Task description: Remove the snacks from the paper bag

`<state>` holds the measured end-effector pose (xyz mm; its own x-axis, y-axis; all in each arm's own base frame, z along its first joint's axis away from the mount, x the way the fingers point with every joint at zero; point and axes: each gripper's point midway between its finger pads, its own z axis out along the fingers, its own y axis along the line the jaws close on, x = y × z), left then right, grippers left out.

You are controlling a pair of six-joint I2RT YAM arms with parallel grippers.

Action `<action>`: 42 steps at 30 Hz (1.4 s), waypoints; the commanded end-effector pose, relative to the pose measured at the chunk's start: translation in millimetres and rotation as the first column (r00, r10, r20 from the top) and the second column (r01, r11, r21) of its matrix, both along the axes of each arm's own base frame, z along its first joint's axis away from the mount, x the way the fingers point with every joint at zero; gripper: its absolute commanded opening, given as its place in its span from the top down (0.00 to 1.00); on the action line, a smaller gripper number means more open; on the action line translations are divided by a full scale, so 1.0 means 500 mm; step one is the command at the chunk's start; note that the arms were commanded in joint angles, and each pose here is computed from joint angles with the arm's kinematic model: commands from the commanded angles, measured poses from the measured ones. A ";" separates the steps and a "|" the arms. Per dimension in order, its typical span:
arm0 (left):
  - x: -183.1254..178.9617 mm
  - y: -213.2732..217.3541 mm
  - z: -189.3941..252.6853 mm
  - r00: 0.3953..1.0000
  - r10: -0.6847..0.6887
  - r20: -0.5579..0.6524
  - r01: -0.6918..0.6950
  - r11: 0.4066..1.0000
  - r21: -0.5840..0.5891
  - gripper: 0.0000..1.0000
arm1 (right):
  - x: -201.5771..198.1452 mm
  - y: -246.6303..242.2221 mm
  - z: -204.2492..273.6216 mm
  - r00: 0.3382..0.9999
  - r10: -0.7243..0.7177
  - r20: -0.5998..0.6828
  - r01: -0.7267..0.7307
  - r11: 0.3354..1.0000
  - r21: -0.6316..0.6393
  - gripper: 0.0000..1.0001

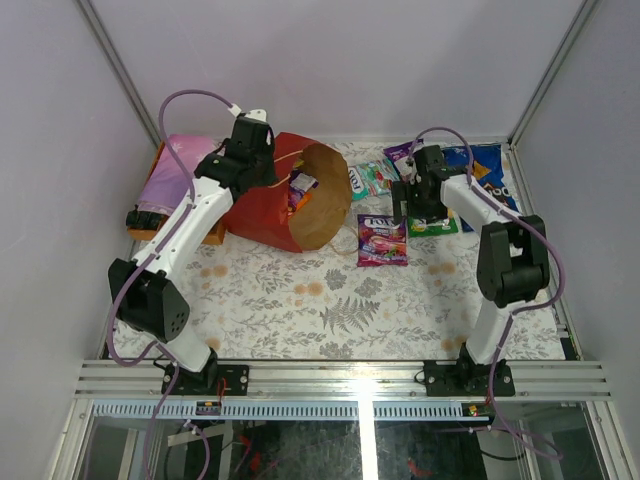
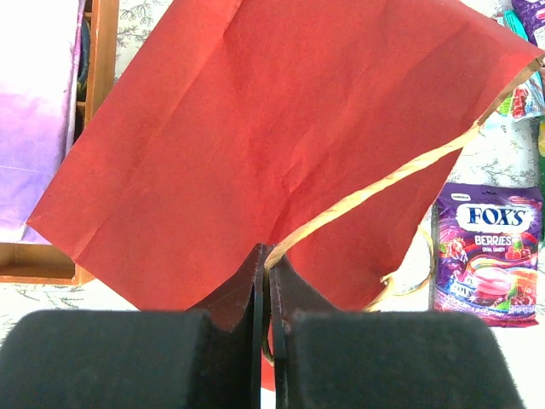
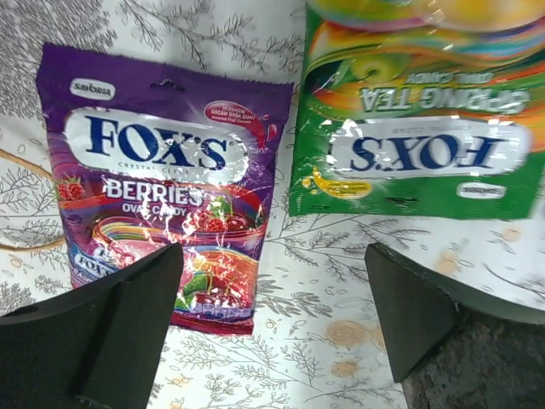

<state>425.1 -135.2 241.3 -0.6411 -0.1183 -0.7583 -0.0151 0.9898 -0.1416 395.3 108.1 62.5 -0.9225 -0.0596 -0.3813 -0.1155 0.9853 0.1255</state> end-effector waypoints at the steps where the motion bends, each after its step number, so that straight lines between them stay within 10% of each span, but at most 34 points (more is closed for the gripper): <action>1: 0.009 0.010 0.013 0.999 0.006 0.037 -0.006 1.000 0.010 1.00 | 0.016 0.030 0.124 0.977 0.028 0.212 0.004 0.989 -0.145 0.04; 15: 0.007 0.016 -0.003 1.000 -0.002 0.014 0.002 1.000 0.007 1.00 | -0.114 0.165 -0.047 0.969 -0.031 0.243 0.076 0.981 -0.177 0.06; 29: 0.007 0.028 -0.006 1.000 0.014 0.018 -0.014 1.000 0.027 1.00 | -0.047 0.177 -0.110 0.973 0.076 0.217 -0.050 0.991 -0.123 0.09; 42: 0.003 0.037 0.008 0.999 0.024 0.038 -0.025 0.999 0.031 1.00 | 0.012 0.142 0.095 0.899 0.116 0.422 -0.071 0.990 -0.122 0.01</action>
